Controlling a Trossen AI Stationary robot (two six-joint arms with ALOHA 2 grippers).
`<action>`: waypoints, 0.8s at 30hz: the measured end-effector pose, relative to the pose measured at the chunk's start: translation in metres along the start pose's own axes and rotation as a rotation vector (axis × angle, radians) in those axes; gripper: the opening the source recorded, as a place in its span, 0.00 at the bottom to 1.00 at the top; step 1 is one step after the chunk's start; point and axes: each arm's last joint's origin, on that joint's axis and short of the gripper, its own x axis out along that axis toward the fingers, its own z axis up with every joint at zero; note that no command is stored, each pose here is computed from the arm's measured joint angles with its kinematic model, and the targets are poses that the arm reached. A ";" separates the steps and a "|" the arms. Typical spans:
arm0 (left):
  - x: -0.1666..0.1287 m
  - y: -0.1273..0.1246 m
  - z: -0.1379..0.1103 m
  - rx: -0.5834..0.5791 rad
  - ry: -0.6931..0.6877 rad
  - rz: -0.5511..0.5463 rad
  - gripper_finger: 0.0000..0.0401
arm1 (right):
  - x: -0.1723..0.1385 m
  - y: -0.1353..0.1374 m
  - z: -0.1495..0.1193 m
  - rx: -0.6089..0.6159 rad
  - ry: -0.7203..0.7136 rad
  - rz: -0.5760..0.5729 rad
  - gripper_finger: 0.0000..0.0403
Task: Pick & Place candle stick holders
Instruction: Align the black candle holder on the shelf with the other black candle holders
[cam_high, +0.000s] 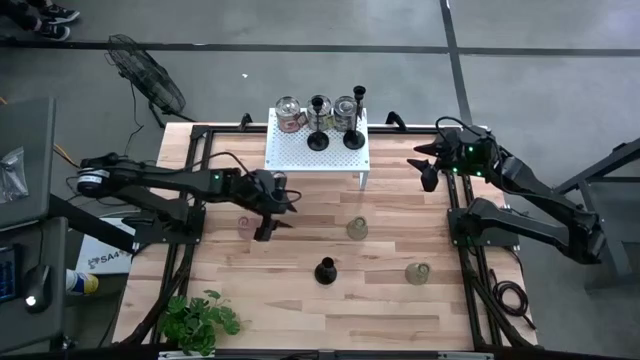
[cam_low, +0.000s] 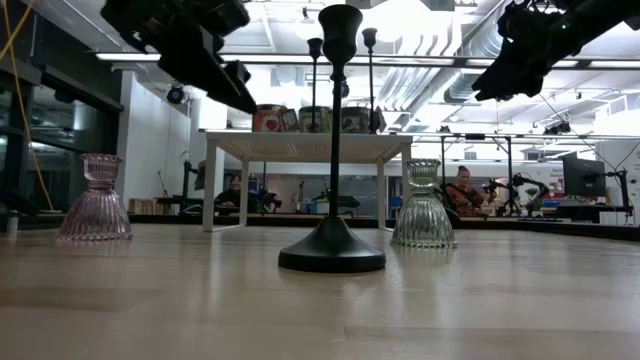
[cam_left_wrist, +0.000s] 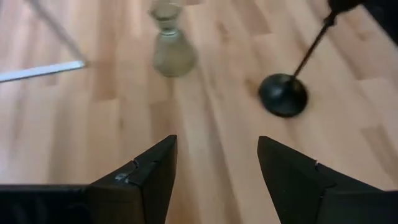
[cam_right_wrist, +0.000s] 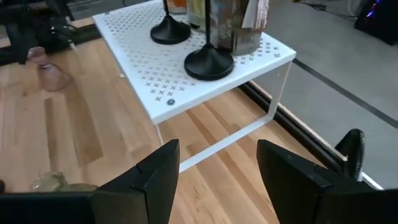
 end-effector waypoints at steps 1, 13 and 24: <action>0.004 -0.001 0.000 0.001 0.001 -0.028 0.54 | 0.000 0.001 0.000 0.003 0.001 0.004 0.51; 0.049 -0.028 -0.004 0.135 0.003 -0.272 0.54 | 0.001 0.005 -0.001 0.007 0.009 0.031 0.51; 0.098 -0.054 -0.001 0.213 -0.129 -0.271 0.54 | 0.001 0.006 -0.002 0.030 0.020 0.057 0.51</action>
